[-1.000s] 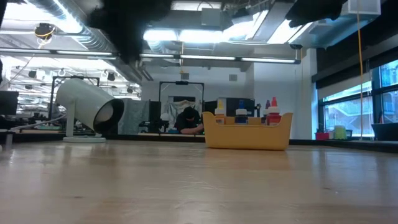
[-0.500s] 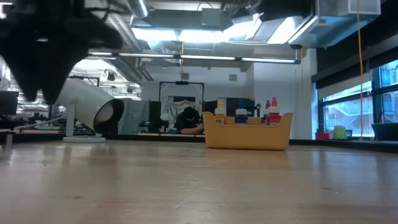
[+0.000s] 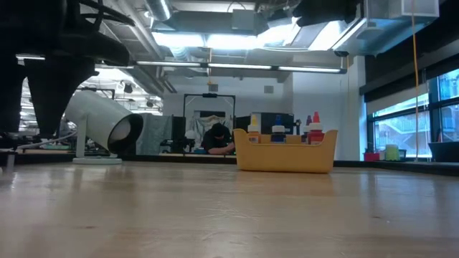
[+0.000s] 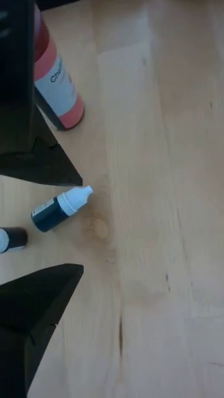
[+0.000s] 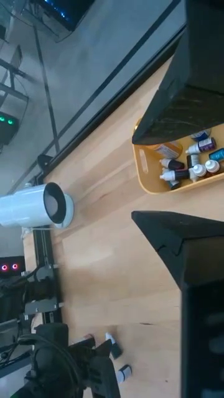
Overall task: Pick & Place food coloring
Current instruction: Put the small green food coloring bottle into the yellow bin
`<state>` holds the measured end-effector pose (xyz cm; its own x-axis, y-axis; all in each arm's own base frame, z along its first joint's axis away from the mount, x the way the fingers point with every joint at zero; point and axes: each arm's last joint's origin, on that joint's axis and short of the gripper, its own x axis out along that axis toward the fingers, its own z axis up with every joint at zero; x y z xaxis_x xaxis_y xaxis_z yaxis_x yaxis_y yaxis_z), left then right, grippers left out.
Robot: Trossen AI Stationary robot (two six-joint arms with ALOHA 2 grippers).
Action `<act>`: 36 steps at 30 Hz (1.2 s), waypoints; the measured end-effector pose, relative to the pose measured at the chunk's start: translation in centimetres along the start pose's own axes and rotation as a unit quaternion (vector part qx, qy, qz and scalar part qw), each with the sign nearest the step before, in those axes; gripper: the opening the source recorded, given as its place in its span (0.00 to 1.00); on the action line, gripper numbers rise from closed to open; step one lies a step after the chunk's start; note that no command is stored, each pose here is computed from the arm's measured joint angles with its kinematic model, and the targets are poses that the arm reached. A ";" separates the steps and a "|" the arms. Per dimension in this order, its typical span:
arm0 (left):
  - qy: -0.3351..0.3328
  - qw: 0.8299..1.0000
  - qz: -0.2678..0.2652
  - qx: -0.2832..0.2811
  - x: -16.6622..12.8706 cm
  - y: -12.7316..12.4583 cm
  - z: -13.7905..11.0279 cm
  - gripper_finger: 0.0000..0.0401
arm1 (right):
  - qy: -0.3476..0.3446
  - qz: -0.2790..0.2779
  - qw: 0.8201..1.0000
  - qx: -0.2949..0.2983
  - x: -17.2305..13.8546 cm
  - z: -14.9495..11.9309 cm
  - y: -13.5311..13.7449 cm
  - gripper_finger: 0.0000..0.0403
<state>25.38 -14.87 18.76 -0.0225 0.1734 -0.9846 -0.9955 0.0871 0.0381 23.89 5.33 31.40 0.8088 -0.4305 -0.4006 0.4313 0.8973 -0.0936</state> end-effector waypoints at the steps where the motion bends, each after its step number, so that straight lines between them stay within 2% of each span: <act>1: 0.000 1.000 0.000 -0.002 0.0 0.0 0.0 0.53 | 0.000 0.000 1.000 0.000 0.0 0.0 0.0 0.46; 5: 0.001 0.999 0.000 -0.042 0.0 0.0 0.0 0.55 | 0.000 0.000 1.000 0.000 0.0 0.0 0.0 0.46; 8: 0.003 0.999 0.003 -0.051 0.1 0.0 0.0 0.54 | 0.001 0.000 1.000 -0.001 0.0 0.0 0.0 0.46; 13: -0.001 0.999 0.014 -0.051 0.9 -0.4 -0.3 0.52 | 0.001 0.000 1.000 -0.001 0.0 0.0 0.0 0.46; 22: 0.035 0.996 0.052 -0.062 3.0 -1.1 -1.4 0.50 | 0.001 -0.001 1.000 -0.001 0.0 0.0 0.0 0.46; 36: 0.038 0.997 0.033 -0.065 3.8 -1.5 -1.6 0.42 | 0.006 -0.001 1.000 -0.005 0.0 -0.1 0.0 0.46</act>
<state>26.63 -15.87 14.66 -0.0908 0.1002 -0.9908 -0.9950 -0.0504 0.0861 23.80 5.31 31.29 0.8029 -0.4320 -0.4108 0.4295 0.8971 -0.1039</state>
